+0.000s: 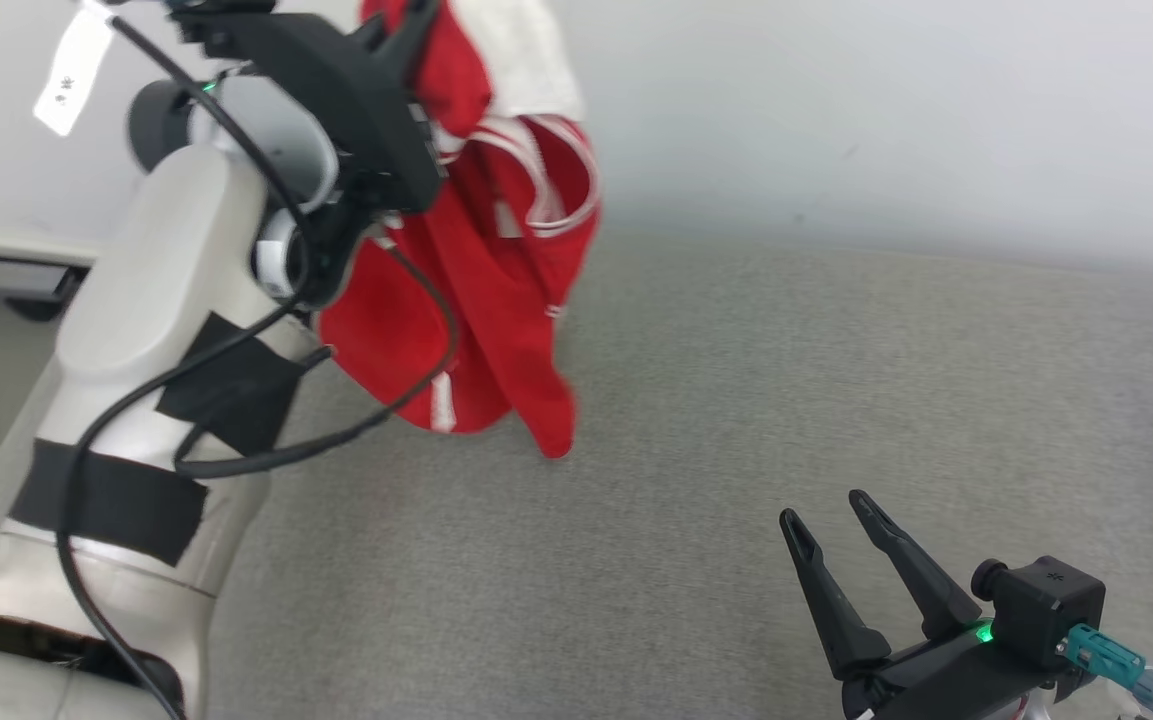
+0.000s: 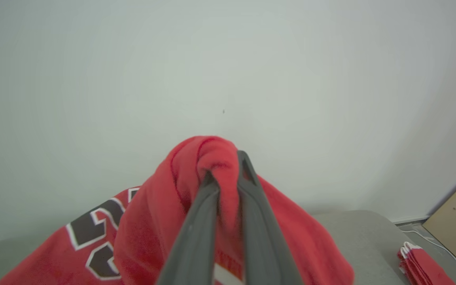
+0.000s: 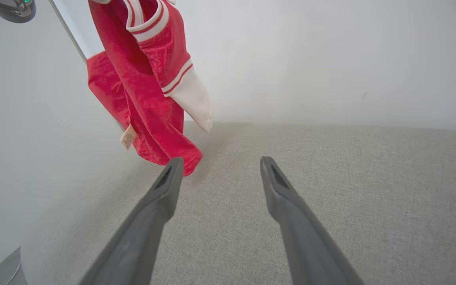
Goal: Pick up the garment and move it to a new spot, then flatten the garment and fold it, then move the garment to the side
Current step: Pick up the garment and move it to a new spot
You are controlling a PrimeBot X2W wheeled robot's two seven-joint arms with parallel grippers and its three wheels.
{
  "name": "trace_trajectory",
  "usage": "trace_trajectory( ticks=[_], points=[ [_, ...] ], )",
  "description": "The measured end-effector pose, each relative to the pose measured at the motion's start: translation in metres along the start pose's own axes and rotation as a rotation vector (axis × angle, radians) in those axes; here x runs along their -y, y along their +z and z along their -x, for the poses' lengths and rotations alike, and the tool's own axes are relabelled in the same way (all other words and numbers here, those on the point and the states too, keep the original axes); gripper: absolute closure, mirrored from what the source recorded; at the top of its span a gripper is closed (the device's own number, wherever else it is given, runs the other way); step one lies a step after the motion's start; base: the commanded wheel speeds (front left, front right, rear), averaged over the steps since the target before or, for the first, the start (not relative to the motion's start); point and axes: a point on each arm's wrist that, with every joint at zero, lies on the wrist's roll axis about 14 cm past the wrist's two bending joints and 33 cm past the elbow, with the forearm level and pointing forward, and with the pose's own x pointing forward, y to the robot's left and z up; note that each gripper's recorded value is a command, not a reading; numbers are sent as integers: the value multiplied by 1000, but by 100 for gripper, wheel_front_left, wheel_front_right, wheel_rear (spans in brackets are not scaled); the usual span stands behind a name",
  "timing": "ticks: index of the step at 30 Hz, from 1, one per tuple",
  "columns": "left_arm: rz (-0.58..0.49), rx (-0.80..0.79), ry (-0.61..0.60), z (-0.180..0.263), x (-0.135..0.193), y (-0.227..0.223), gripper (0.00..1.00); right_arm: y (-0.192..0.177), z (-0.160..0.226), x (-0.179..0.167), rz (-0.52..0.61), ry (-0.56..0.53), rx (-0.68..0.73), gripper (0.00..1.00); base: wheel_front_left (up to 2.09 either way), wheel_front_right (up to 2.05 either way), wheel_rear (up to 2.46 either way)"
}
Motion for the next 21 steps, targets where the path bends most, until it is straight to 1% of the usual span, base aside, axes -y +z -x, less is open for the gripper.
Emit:
trace_trajectory(
  ticks=[3, 8, 12, 15, 18, 21],
  points=[
    [-4, 36, -113, -5, 44, 13, 100, 6, 7, 6, 5, -27, 24, 0, 0, 0, 0],
    [18, 61, -274, -6, 107, 17, 100, 14, 18, 20, 12, -80, 56, 0, 0, 0, 0],
    [83, 88, -435, 3, 167, 24, 100, 19, 27, 29, 16, -118, 77, 0, 0, 0, 0],
    [135, 100, -540, 12, 204, 29, 100, 21, 33, 36, 17, -146, 86, 0, 0, 0, 0],
    [192, 122, -636, 22, 233, 35, 100, 23, 37, 44, 19, -173, 95, 0, 0, 0, 0],
    [229, 107, -670, 22, 248, 29, 100, 24, 39, 51, 18, -196, 99, 0, 0, 0, 0]
  ],
)
